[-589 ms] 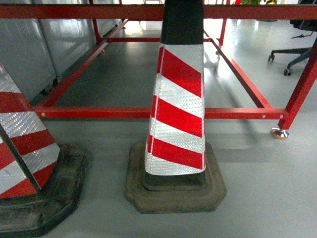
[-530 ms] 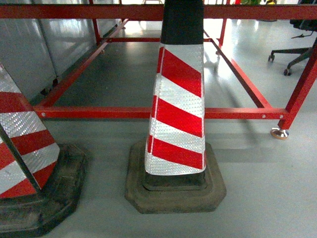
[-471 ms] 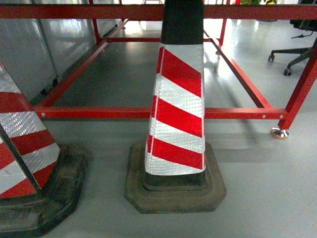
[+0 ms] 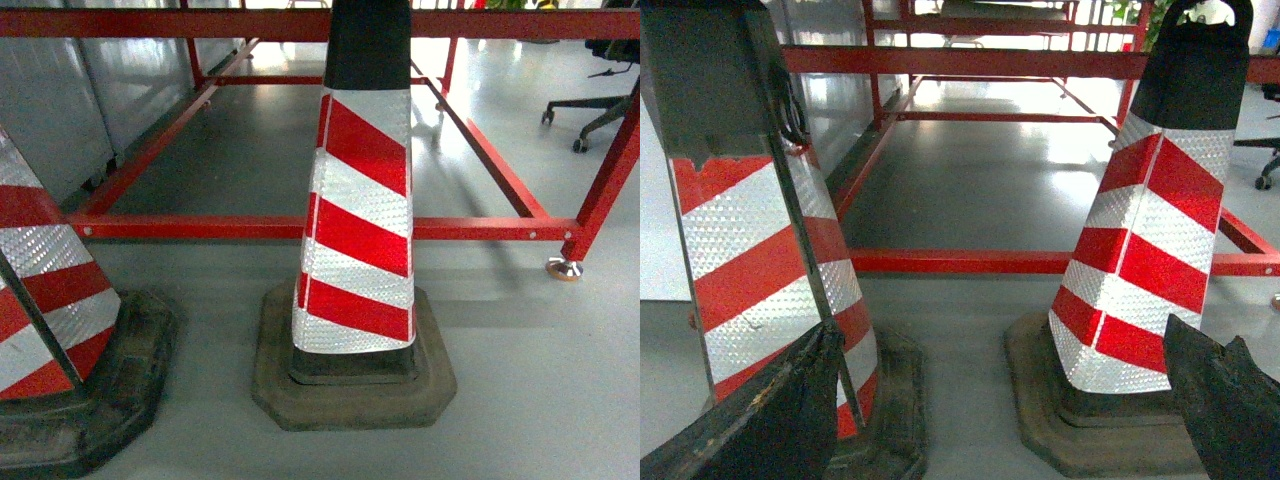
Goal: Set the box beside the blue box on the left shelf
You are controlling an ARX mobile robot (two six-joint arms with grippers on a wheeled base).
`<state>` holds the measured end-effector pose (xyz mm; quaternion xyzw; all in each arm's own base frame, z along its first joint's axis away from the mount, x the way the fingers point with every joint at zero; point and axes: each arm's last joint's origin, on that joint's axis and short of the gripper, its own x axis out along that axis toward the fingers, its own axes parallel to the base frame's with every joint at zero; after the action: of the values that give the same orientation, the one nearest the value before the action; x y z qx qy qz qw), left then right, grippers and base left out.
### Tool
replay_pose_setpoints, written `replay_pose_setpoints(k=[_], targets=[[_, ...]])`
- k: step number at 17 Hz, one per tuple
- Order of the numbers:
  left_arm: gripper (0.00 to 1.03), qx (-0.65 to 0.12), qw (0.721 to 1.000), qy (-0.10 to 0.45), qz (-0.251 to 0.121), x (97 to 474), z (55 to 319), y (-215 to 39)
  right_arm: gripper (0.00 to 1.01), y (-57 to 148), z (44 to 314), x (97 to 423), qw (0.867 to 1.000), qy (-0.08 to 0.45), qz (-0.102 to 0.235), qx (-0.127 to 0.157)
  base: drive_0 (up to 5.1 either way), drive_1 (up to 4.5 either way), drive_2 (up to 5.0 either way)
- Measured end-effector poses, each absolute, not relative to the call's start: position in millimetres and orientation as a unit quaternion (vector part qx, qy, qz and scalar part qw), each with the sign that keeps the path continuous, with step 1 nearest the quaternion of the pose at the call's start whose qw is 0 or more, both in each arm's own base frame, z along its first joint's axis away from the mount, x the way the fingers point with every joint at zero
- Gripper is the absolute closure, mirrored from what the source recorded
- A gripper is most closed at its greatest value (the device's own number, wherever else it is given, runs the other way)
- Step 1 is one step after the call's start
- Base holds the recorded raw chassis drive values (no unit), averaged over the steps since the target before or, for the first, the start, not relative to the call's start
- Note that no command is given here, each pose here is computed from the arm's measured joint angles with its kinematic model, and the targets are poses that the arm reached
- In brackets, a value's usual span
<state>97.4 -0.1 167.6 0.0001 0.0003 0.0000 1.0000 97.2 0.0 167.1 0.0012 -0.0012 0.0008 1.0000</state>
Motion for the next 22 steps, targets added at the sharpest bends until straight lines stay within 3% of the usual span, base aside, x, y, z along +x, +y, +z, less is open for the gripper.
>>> replay_pose_setpoints(k=[22], targets=[[0.05, 0.0, 1.0, 0.001, 0.0, 97.4, 167.5, 0.0, 0.03, 0.0, 166.9, 97.2, 1.0, 0.0, 0.001, 0.001, 0.0, 0.0, 0.0]])
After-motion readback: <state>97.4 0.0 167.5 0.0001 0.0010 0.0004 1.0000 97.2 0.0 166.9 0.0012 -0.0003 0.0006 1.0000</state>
